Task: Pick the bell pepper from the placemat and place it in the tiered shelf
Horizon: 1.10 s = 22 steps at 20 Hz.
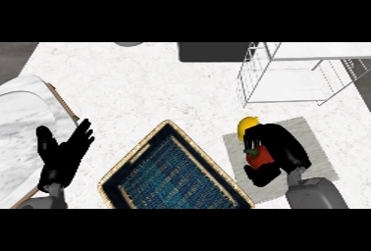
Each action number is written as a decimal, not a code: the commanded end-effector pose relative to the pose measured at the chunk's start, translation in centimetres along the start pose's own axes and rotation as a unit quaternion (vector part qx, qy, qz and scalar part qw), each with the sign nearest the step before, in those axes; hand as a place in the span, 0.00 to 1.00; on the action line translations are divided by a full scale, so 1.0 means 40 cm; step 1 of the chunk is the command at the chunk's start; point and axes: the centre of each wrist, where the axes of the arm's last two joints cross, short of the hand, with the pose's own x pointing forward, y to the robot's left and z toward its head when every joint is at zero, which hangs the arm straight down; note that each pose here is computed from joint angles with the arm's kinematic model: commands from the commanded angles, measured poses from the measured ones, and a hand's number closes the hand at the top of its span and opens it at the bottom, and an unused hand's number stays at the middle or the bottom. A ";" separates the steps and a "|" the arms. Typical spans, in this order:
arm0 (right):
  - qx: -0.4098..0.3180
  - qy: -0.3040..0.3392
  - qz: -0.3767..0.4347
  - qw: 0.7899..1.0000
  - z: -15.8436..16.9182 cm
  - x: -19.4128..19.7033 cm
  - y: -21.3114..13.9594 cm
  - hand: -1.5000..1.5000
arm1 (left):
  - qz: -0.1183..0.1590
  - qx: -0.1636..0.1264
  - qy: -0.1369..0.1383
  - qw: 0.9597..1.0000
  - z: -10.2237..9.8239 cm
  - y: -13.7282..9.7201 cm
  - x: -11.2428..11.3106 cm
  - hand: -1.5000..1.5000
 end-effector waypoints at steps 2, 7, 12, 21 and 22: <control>-0.096 -0.057 -0.032 0.993 0.084 0.113 -0.073 1.00 | 0.005 -0.004 0.006 1.000 0.016 -0.008 -0.027 0.50; -0.206 -0.083 -0.031 0.975 0.200 0.191 -0.217 1.00 | -0.001 0.016 -0.009 1.000 -0.015 0.032 0.007 0.50; -0.257 -0.045 -0.019 0.965 0.297 0.229 -0.353 1.00 | 0.002 -0.001 0.007 1.000 -0.005 0.022 -0.011 0.50; -0.304 -0.021 -0.073 0.950 0.277 0.245 -0.624 1.00 | 0.004 -0.002 0.004 1.000 -0.006 -0.013 -0.011 0.50; -0.308 -0.018 -0.077 0.948 0.273 0.250 -0.675 1.00 | -0.007 -0.001 -0.003 1.000 0.013 -0.029 0.022 0.50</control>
